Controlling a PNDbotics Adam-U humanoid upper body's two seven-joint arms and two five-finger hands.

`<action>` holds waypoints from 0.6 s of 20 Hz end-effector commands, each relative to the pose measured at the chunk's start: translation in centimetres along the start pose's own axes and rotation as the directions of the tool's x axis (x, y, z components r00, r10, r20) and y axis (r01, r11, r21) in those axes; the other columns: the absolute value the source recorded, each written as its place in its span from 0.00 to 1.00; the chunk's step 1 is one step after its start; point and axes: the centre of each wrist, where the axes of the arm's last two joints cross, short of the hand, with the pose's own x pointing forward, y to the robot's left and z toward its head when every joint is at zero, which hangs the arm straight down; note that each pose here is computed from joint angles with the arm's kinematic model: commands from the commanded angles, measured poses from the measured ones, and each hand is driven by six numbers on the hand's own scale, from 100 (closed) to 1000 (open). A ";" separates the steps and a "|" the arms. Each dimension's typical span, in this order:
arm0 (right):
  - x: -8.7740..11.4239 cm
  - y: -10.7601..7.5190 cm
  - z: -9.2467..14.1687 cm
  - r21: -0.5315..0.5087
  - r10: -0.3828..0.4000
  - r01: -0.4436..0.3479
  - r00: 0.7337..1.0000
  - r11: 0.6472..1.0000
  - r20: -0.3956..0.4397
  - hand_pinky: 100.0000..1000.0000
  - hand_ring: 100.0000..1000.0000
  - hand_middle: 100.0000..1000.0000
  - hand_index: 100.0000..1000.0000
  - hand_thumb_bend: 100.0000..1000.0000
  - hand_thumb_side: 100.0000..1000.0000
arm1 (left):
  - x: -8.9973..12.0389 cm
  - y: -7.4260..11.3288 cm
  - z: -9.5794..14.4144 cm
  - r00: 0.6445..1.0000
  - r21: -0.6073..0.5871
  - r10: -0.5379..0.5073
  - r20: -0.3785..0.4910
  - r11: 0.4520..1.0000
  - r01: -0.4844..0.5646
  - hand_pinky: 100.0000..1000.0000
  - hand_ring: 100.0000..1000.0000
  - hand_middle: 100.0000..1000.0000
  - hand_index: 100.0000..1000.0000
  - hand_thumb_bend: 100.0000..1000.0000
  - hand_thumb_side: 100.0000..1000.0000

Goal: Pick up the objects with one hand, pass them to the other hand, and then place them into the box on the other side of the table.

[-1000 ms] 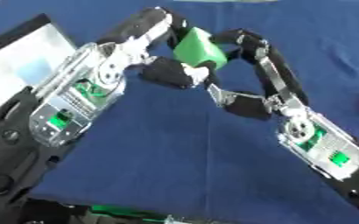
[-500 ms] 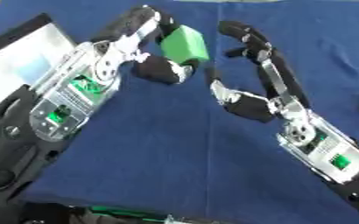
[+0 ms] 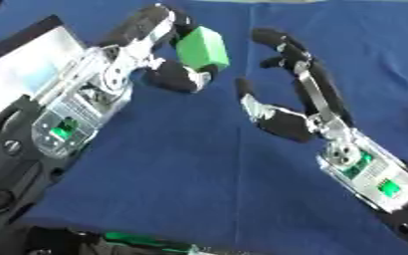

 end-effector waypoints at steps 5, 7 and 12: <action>-0.1 -1.2 0.3 -0.004 0.040 -0.040 0.999 0.999 -0.010 0.71 0.98 0.86 0.87 0.10 0.22 | -1.2 4.0 1.6 0.996 0.058 -0.083 -0.014 0.995 0.084 0.79 0.62 0.51 0.34 0.00 0.04; -0.2 -1.3 0.4 -0.002 0.046 -0.046 0.999 0.999 -0.015 0.71 0.98 0.86 0.87 0.11 0.22 | -1.8 4.9 2.2 0.995 0.064 -0.098 -0.035 0.993 0.101 0.79 0.62 0.51 0.34 0.00 0.04; -0.5 -1.5 0.9 0.010 0.063 -0.062 0.997 0.998 -0.035 0.71 0.97 0.85 0.87 0.11 0.21 | -4.0 7.3 3.9 0.988 0.075 -0.107 -0.114 0.990 0.116 0.79 0.62 0.52 0.35 0.00 0.04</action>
